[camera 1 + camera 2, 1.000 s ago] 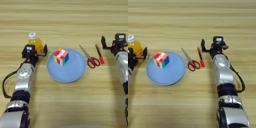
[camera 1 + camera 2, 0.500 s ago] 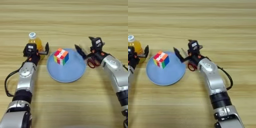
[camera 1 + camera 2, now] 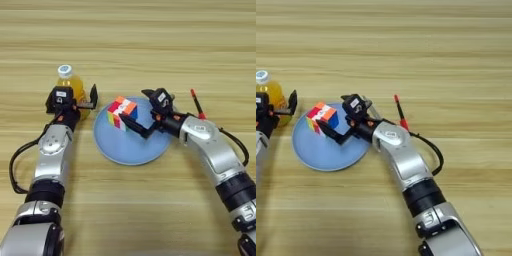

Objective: Move the objects on the table

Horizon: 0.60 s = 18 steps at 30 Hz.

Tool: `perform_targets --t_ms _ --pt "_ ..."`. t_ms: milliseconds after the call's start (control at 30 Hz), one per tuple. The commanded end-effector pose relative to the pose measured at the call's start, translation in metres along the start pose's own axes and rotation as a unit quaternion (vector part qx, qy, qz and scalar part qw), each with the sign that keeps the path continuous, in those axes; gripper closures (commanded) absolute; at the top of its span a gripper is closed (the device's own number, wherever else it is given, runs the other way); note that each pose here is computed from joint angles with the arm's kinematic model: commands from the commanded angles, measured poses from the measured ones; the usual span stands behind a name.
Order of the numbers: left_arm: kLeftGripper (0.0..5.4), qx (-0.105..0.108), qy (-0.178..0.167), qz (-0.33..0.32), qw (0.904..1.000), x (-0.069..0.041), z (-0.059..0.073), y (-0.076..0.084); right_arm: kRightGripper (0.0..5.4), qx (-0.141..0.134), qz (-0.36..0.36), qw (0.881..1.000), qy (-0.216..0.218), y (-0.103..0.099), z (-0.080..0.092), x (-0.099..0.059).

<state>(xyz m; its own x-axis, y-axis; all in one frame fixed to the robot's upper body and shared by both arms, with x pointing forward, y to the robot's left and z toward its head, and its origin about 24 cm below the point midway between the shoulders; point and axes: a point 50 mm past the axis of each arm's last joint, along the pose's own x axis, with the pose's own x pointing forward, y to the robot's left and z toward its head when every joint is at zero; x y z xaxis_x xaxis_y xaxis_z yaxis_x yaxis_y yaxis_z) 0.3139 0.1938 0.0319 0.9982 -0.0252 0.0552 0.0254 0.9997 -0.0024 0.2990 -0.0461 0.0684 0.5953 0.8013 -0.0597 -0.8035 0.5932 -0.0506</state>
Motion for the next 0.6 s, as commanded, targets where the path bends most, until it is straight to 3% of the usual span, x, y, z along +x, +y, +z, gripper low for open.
perform_targets --t_ms 33,600 --pt "0.01 0.008 0.004 0.004 0.9999 -0.001 0.0 0.002 0.0 -0.014 0.019 1.0 -0.001 0.003 0.003 0.011" --pt "0.01 0.008 0.004 0.002 1.0 -0.001 0.0 0.0 0.0 -0.029 0.032 0.998 0.034 0.004 -0.013 0.033"
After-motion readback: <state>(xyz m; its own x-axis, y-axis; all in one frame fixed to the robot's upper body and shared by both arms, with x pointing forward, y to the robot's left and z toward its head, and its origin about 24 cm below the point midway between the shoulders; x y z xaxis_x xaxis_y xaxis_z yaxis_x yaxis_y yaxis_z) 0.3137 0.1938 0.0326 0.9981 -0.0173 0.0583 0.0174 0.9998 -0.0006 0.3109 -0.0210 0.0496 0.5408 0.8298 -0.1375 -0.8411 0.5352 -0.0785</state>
